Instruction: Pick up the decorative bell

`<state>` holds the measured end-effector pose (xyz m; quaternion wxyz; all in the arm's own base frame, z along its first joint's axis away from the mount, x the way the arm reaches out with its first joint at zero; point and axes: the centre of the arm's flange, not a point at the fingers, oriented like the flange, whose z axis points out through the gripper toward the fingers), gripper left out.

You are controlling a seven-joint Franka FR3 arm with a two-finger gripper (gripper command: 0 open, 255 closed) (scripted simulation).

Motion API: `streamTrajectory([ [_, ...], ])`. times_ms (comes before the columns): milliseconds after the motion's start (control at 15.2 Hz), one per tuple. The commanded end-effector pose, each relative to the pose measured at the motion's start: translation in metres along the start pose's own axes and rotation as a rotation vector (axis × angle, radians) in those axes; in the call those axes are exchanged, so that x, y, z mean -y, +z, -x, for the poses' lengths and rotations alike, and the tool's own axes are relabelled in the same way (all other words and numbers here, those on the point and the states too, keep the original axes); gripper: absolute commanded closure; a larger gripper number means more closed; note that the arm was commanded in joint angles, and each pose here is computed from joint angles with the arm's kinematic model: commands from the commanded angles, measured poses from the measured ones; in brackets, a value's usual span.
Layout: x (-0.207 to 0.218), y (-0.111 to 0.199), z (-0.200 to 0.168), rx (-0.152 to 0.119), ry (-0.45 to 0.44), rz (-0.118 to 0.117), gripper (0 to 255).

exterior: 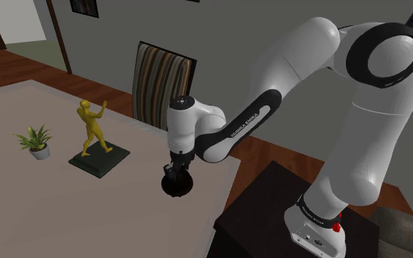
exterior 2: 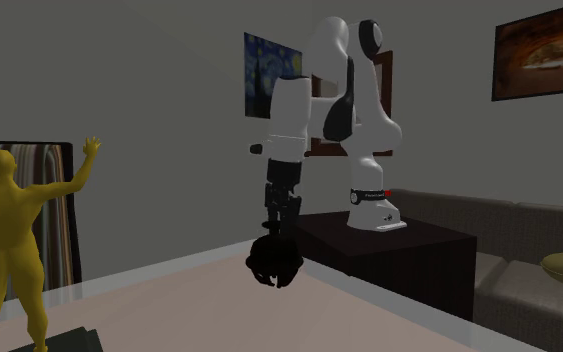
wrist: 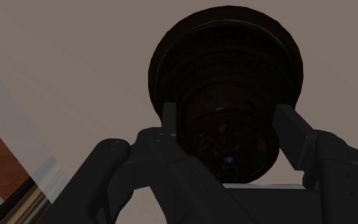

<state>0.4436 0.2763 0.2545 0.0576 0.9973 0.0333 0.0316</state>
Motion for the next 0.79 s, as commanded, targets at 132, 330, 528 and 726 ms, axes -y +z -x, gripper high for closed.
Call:
streamTrajectory([
  [132,-0.003,-0.021,-0.001,-0.001,0.0,0.0,255],
  [330,-0.005,-0.036,-0.002,-0.001,0.0,0.0,255],
  [528,-0.007,-0.052,-0.003,-0.001,0.0,0.0,255],
  [726,-0.008,-0.058,-0.003,-0.001,0.0,0.0,255],
])
